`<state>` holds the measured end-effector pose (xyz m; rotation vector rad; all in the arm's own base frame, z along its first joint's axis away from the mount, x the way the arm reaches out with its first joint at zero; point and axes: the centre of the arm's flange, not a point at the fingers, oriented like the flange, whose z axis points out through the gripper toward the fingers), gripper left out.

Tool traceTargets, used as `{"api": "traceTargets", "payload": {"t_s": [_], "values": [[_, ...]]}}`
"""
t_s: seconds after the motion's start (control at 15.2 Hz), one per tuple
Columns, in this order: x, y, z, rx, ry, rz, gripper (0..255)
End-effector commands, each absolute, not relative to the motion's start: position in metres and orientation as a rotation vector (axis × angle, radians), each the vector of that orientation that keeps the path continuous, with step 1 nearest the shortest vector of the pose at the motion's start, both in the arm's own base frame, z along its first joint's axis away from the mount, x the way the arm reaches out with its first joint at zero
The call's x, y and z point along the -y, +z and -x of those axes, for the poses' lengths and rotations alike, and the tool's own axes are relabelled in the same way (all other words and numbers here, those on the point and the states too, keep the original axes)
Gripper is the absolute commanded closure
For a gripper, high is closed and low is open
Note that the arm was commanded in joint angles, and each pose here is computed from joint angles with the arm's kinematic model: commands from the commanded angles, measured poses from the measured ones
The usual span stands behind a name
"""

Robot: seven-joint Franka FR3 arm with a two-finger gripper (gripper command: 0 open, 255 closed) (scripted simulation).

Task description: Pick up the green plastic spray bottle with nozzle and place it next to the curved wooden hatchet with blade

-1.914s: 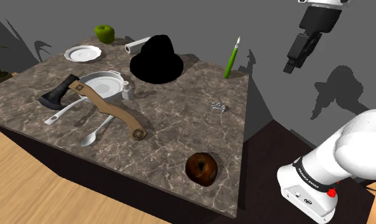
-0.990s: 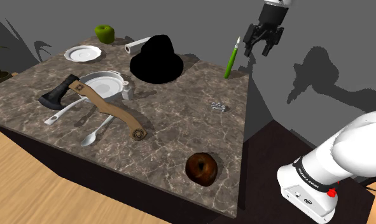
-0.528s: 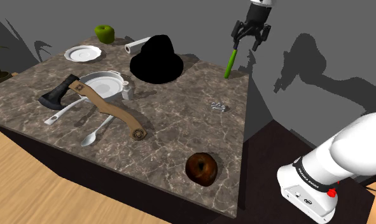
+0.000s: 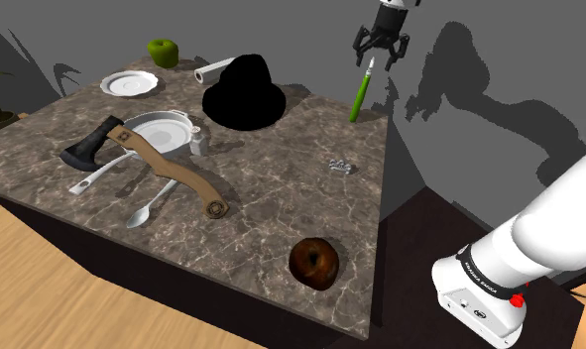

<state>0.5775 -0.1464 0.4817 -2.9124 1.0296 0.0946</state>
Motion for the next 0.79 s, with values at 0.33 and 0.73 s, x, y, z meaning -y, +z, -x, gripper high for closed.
{"api": "traceTargets", "payload": {"t_s": [0.33, 0.73], "values": [[0.215, 0.470, -0.628, -1.316, 0.055, 2.820, 0], [0.260, 0.458, -0.651, -1.477, 0.032, 2.753, 0]]}}
